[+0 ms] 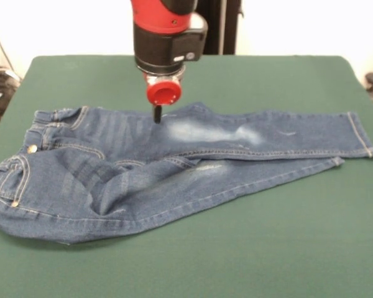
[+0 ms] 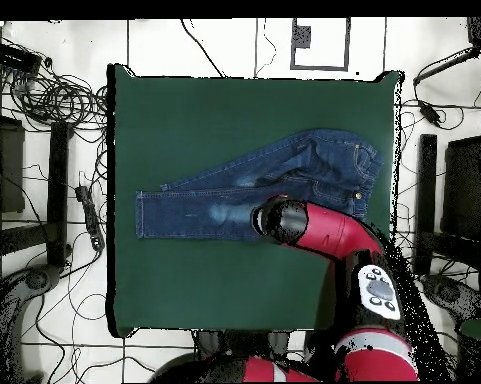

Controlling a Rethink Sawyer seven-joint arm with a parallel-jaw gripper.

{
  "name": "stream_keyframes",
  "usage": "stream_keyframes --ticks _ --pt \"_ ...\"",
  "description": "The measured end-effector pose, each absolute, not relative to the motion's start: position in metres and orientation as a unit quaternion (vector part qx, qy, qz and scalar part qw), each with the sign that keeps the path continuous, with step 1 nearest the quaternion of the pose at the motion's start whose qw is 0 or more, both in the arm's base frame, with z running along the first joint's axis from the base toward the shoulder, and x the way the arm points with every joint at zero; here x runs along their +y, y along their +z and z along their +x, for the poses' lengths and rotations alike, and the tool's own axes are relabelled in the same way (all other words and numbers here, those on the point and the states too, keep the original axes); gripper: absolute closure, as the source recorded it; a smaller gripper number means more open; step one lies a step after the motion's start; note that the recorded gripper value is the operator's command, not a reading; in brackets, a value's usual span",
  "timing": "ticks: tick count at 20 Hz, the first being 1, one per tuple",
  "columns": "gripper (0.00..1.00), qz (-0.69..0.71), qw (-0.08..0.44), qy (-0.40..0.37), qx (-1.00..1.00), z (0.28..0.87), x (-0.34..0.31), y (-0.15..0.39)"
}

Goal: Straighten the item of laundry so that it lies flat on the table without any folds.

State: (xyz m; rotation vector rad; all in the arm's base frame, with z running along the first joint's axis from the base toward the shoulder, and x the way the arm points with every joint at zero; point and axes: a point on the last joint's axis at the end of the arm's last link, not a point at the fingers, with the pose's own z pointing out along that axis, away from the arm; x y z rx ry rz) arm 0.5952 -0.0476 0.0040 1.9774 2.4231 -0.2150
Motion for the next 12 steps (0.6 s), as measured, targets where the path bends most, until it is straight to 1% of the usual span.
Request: stream_keyframes --ticks 12 --pt "1.00 0.600 -0.020 -0.071 0.797 0.621 -0.029 0.013"
